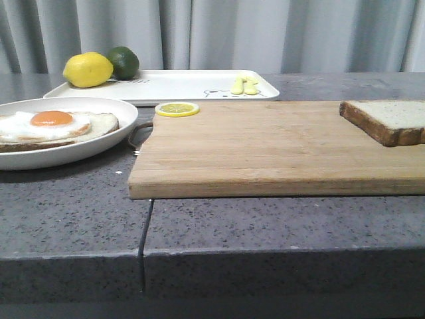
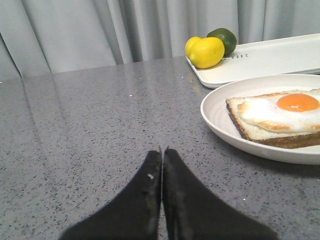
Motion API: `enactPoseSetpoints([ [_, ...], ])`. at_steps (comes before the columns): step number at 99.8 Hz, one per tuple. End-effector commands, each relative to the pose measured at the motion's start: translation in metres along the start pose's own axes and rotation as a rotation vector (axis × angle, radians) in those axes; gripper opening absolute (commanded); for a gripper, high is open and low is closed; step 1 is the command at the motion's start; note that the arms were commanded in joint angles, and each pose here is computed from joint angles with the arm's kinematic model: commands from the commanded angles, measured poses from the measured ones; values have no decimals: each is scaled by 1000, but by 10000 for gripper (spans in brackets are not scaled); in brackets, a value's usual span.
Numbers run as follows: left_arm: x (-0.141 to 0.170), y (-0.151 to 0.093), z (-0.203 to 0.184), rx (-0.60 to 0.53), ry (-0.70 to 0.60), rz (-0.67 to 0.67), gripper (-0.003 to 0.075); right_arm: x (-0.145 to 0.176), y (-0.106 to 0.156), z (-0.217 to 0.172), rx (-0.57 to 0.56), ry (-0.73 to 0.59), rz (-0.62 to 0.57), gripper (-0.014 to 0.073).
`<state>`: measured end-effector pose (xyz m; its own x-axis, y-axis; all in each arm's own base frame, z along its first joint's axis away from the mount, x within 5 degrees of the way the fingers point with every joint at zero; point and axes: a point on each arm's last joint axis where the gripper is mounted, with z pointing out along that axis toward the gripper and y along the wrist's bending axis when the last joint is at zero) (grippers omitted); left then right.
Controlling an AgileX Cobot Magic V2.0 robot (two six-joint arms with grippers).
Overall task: Place bread and move sandwich to tray
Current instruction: 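Move the right gripper above the white bread slice and open it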
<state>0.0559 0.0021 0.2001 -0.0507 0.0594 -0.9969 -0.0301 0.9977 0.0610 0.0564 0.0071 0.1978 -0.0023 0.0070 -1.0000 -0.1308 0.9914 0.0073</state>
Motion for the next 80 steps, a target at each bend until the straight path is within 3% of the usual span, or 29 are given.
enactPoseSetpoints([
  [1,-4,0,-2,-5,-95,-8,-19,-8,1,-2,-10,-98,-5,-68],
  [45,-4,0,-2,-5,-95,-8,-19,-8,1,-2,-10,-98,-5,-68],
  [55,-4,0,-2,-5,-95,-8,-19,-9,1,-2,-5,-101,-137,-68],
  [80,-6,0,-2,-5,-116,-8,-19,-9,1,-2,-4,-101,-147,-68],
])
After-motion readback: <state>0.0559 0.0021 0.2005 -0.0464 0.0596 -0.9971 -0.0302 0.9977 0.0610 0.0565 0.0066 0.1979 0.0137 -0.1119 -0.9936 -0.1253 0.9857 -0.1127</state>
